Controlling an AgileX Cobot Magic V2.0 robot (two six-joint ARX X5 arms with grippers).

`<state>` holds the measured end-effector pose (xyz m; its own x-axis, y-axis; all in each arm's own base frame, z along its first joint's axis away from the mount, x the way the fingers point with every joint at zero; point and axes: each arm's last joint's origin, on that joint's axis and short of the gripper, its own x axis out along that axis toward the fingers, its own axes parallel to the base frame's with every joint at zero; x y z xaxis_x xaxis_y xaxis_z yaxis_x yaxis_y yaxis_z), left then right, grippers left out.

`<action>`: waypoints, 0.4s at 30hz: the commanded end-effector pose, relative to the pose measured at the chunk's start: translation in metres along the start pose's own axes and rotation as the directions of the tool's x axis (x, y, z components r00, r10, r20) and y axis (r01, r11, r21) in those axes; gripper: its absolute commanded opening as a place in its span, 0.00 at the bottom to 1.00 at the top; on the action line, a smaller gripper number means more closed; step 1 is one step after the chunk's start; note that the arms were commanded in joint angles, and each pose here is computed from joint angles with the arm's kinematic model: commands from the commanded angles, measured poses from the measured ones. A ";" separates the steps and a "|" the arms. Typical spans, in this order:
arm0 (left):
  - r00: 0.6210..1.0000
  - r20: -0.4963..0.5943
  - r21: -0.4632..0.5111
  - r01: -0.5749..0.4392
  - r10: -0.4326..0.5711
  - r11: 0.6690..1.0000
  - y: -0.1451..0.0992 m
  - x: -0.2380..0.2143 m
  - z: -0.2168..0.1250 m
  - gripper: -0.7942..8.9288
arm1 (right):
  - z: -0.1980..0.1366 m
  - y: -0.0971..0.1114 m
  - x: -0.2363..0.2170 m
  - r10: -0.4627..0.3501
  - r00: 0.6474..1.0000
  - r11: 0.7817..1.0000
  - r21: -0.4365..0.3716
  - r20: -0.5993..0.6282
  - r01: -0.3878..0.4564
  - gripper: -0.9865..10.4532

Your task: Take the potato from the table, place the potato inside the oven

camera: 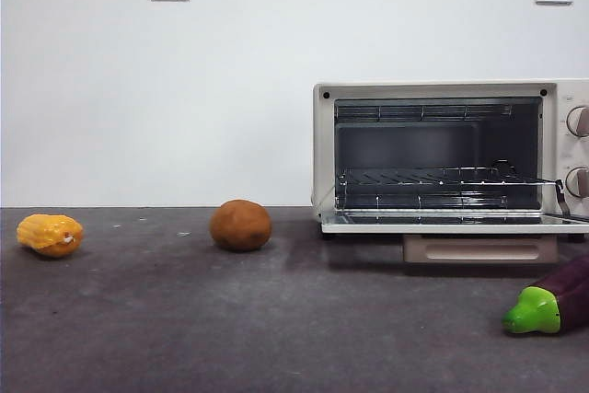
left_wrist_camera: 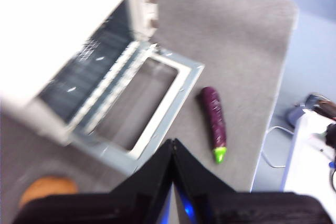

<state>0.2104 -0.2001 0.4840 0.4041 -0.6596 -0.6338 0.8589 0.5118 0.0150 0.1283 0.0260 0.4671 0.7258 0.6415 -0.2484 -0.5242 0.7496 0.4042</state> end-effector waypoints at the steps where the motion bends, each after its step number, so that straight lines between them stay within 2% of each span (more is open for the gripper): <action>1: 0.999 -0.020 0.009 -0.027 0.027 1.000 -0.002 -0.020 -0.008 0.08 | 0.006 0.001 0.020 0.084 0.996 0.996 0.022 -0.013 -0.083 0.09; 6: 0.997 0.050 0.011 -0.063 0.062 0.998 -0.011 -0.057 -0.014 0.08 | 0.005 0.016 0.079 0.231 0.966 0.973 0.033 -0.112 -0.229 0.09; 12: 0.990 0.116 -0.005 -0.074 0.074 0.997 -0.021 -0.091 -0.026 0.08 | -0.013 0.034 0.150 0.229 0.939 0.973 0.037 -0.255 -0.227 0.09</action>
<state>0.1480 -0.1385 0.5227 0.4971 -0.6821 -0.5363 0.8311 0.5519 0.0684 0.2108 0.1458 0.4311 0.4463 0.8153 -0.3689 -0.6610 0.5782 0.4783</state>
